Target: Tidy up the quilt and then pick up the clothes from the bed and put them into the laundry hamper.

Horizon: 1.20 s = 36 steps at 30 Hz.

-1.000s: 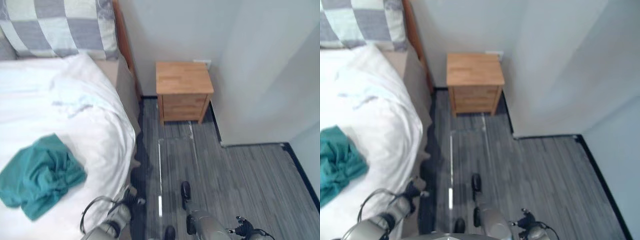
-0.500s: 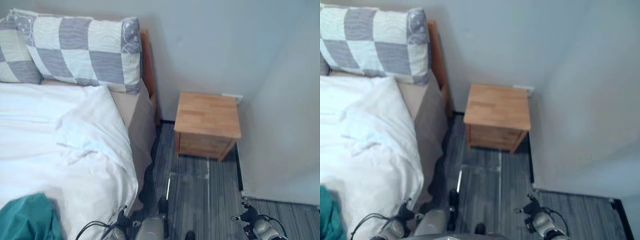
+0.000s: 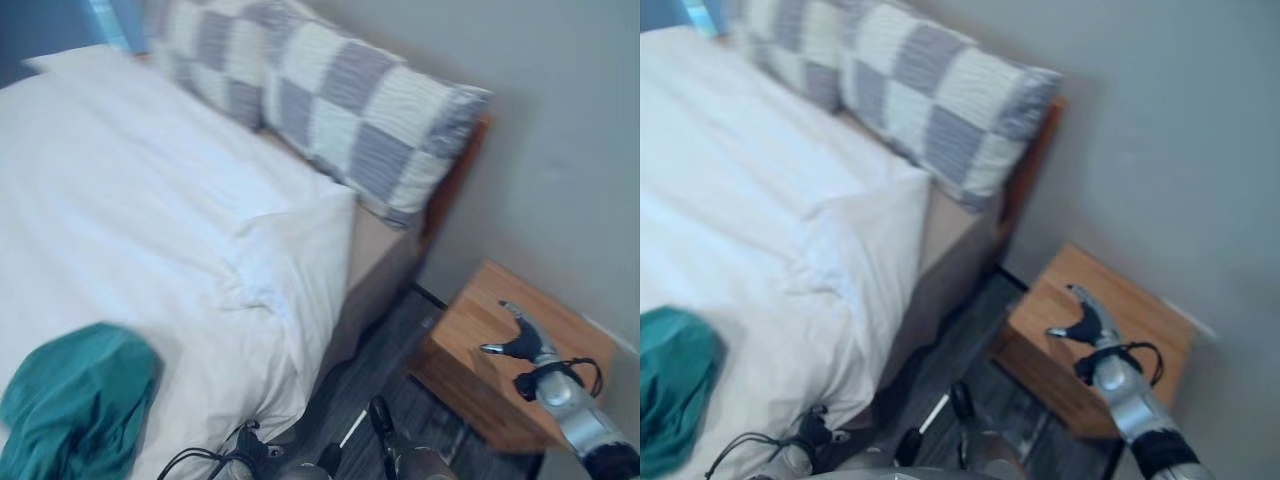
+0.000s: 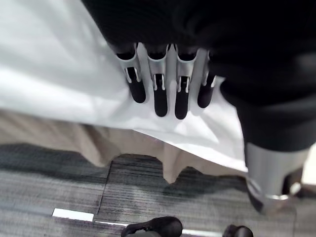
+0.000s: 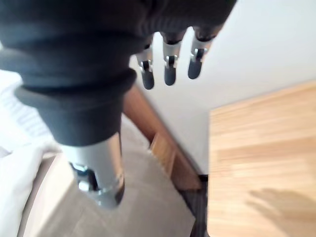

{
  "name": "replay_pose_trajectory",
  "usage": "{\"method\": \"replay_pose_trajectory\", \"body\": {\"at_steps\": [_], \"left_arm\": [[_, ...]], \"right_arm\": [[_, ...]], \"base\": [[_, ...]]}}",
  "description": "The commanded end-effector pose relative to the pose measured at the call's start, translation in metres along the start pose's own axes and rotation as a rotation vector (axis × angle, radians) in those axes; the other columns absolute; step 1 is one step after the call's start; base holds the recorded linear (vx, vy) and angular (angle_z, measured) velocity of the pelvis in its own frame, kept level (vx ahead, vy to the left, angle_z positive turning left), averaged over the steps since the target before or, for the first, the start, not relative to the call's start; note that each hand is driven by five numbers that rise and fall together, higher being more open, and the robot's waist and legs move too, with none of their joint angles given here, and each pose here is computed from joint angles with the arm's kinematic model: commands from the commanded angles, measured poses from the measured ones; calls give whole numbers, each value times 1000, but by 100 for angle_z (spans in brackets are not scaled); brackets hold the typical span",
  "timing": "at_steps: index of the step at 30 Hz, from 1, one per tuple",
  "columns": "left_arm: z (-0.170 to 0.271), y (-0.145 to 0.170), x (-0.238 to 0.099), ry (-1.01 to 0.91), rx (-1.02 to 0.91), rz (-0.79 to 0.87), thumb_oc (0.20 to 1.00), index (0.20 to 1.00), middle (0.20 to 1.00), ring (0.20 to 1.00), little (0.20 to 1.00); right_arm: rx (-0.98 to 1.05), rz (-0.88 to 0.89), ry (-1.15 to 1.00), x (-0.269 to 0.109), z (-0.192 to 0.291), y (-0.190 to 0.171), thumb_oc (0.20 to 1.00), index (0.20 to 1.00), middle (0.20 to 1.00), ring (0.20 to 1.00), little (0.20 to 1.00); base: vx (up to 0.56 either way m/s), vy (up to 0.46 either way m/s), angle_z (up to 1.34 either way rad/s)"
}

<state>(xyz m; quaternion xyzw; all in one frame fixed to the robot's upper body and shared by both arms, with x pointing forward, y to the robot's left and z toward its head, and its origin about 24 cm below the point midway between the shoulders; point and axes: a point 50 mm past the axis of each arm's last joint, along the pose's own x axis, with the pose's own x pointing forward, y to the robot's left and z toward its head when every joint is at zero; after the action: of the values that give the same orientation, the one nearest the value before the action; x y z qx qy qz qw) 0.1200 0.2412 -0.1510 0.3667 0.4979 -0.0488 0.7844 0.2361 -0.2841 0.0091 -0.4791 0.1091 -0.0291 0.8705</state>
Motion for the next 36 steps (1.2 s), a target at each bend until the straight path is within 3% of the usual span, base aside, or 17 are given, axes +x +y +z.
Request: {"method": "replay_pose_trajectory", "body": {"at_steps": [1,4,5,9,12,21,26,27,28,31,36], "left_arm": [[-31,27,-2,84,6,88,1000,1000,1000,1000,1000],[-51,24,-8,148,-34,88,1000,1000,1000,1000,1000],[-46,26,-6,144,-29,95,1000,1000,1000,1000,1000],[-20,46,1,48,4,134,1000,1000,1000,1000,1000],[-14,43,2,15,65,102,1000,1000,1000,1000,1000],[7,63,6,-64,92,181,1000,1000,1000,1000,1000],[26,71,8,-121,86,212,1000,1000,1000,1000,1000],[30,72,8,-131,83,216,1000,1000,1000,1000,1000],[35,74,9,-144,77,220,1000,1000,1000,1000,1000],[46,73,9,-173,65,221,1000,1000,1000,1000,1000],[43,67,9,-164,52,209,1000,1000,1000,1000,1000]], "right_arm": [[-93,-241,-209,24,40,-71,1000,1000,1000,1000,1000],[-151,-253,-314,37,70,-90,1000,1000,1000,1000,1000],[-174,-313,-372,50,92,-111,1000,1000,1000,1000,1000],[-263,-394,-359,50,95,-135,1000,1000,1000,1000,1000],[-274,-441,-381,54,109,-146,1000,1000,1000,1000,1000],[-340,-502,-545,94,221,-177,1000,1000,1000,1000,1000],[-410,-466,-454,110,221,-175,1000,1000,1000,1000,1000],[-413,-455,-421,114,218,-174,291,291,291,291,291],[-408,-434,-372,119,210,-171,200,200,200,200,200],[-379,-370,-214,129,178,-159,200,200,200,200,200],[-303,-338,-170,127,151,-141,200,200,200,200,200]], "base": [[88,-372,194],[53,-341,118],[-43,-327,88],[-161,-226,203],[-21,-63,189],[-70,-5,16],[-80,-23,17],[-74,-18,15],[-65,-18,14],[-33,-2,9],[-5,14,10]]}}
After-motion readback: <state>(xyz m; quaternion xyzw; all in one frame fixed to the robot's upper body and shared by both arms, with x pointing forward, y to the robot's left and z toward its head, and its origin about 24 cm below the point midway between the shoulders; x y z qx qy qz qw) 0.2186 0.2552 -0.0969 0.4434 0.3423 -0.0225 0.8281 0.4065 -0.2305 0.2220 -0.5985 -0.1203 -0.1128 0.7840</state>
